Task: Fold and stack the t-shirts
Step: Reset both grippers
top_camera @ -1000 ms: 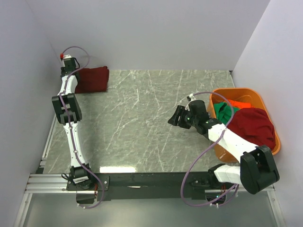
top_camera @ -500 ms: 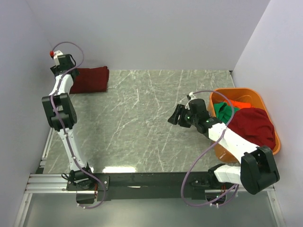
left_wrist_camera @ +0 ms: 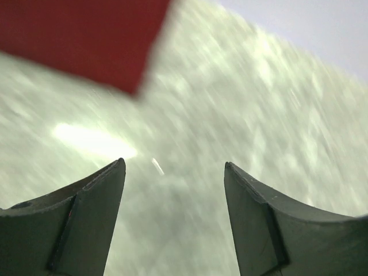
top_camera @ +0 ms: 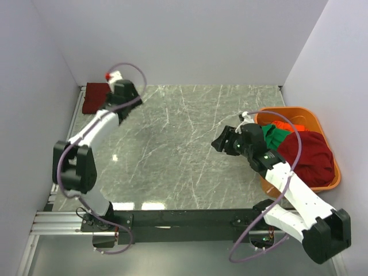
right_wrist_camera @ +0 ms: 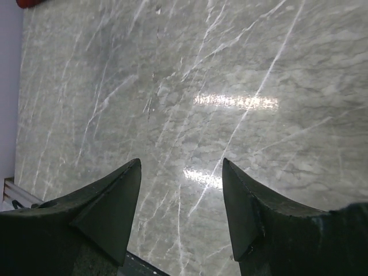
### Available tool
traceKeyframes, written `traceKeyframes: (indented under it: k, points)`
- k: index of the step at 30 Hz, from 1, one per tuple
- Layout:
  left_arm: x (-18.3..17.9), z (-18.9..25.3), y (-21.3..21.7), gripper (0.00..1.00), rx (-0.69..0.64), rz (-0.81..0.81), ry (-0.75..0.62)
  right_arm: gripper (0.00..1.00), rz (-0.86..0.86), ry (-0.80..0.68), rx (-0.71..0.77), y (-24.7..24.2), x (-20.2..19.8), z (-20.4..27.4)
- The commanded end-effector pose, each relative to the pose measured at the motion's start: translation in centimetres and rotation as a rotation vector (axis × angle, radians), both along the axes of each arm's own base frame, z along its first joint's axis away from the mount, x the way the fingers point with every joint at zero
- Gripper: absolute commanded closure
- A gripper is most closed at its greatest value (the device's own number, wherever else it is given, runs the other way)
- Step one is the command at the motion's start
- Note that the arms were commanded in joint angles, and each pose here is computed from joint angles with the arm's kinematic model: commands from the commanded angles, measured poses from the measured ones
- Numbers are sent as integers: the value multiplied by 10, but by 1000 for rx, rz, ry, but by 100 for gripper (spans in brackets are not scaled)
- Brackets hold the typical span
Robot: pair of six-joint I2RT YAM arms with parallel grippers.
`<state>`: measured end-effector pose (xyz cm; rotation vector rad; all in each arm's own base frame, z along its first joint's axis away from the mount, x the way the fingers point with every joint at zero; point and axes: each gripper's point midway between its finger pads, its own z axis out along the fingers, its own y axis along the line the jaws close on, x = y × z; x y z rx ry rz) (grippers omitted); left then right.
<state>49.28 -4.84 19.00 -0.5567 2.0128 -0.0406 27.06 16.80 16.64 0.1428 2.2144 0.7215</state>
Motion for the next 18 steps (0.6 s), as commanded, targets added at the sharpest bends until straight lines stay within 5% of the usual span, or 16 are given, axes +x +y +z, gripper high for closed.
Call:
traceKeyframes:
  k: [1, 4, 10, 18]
  points:
    - [-42, 15, -48, 26, -95, -59, -31, 35, -56, -87, -27, -16, -1, 31]
    - [-96, 15, -101, 26, -122, -208, -17, 34, -98, -107, -37, -26, -7, 38]
    - [-163, 31, -142, 26, -178, -392, -14, 34, -224, -131, -86, -52, -1, 59]
    - [-216, 63, -160, 19, -232, -577, -60, 31, -697, -98, -379, -161, 36, 99]
